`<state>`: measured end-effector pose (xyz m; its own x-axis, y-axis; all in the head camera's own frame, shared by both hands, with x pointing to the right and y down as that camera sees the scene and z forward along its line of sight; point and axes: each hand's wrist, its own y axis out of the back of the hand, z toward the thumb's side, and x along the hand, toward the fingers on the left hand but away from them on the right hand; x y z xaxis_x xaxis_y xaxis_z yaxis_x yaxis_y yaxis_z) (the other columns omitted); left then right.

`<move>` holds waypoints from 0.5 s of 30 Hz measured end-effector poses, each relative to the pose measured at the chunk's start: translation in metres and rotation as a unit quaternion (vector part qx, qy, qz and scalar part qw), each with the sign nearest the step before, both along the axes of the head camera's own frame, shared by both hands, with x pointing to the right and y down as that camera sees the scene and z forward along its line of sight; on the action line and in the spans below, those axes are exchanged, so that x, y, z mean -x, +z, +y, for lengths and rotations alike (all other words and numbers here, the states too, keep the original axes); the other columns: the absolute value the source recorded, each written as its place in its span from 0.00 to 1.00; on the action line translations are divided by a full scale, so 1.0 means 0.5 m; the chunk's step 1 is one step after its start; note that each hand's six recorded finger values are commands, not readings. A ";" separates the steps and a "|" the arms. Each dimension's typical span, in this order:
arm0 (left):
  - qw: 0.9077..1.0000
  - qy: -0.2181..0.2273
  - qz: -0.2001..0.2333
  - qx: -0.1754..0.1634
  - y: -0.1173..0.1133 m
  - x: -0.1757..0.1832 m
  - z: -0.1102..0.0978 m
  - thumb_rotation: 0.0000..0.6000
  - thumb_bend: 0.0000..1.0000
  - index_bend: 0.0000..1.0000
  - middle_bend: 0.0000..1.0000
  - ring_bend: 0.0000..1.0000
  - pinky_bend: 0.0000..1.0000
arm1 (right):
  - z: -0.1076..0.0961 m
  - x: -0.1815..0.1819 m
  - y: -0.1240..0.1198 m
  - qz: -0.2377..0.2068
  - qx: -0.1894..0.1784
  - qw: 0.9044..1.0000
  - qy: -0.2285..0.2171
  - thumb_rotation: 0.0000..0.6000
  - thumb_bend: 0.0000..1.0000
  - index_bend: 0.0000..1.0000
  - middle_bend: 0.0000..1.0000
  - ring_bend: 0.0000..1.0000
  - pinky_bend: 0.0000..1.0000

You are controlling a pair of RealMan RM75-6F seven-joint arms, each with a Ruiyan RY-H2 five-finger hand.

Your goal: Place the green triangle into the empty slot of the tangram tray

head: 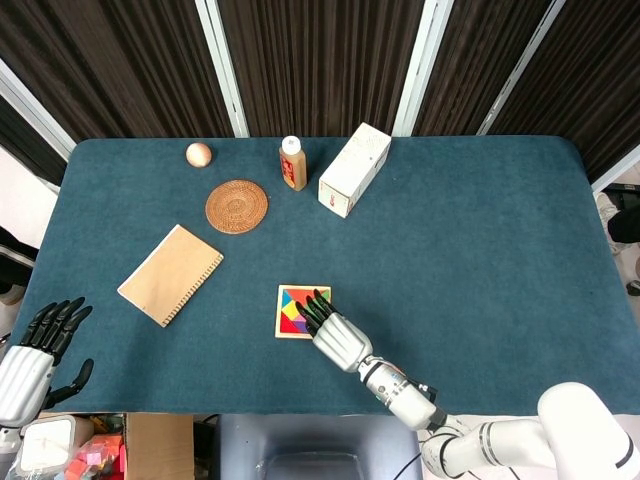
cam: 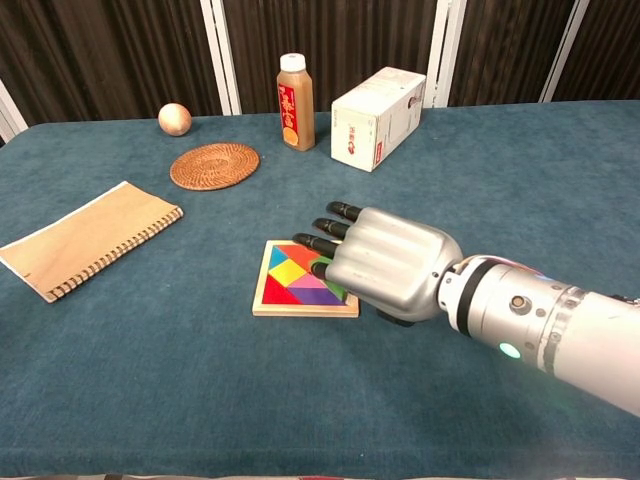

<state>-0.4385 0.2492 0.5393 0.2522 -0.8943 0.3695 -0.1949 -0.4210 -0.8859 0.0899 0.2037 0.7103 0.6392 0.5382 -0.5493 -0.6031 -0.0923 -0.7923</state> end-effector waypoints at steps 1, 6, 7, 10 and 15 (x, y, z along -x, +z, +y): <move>1.000 0.000 0.000 0.000 0.000 0.000 0.001 1.00 0.48 0.00 0.03 0.02 0.07 | -0.001 -0.001 0.001 0.001 -0.001 1.000 0.000 1.00 0.46 0.36 0.05 0.00 0.00; 1.000 0.001 0.001 0.000 -0.001 -0.001 0.002 1.00 0.48 0.00 0.03 0.02 0.07 | 0.000 -0.002 0.004 0.003 0.000 1.000 0.000 1.00 0.46 0.36 0.05 0.00 0.00; 1.000 0.001 0.001 0.000 -0.001 -0.001 0.002 1.00 0.48 0.00 0.03 0.02 0.07 | 0.000 -0.002 0.004 0.004 0.000 1.000 -0.001 1.00 0.46 0.37 0.05 0.00 0.00; 1.000 0.001 0.001 0.001 -0.001 -0.001 0.004 1.00 0.48 0.00 0.03 0.02 0.07 | 0.003 -0.003 0.007 0.006 0.001 1.000 -0.003 1.00 0.46 0.37 0.05 0.00 0.00; 1.000 0.000 0.001 -0.001 -0.002 0.002 0.002 1.00 0.48 0.00 0.03 0.02 0.07 | 0.003 -0.005 0.009 0.009 -0.001 1.000 -0.004 1.00 0.46 0.37 0.05 0.00 0.00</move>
<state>-0.4396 0.2501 0.5385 0.2522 -0.8950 0.3679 -0.1973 -0.4198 -0.8859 0.0925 0.2051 0.7148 0.6329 0.5344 -0.5602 -0.6184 -0.0864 -0.7811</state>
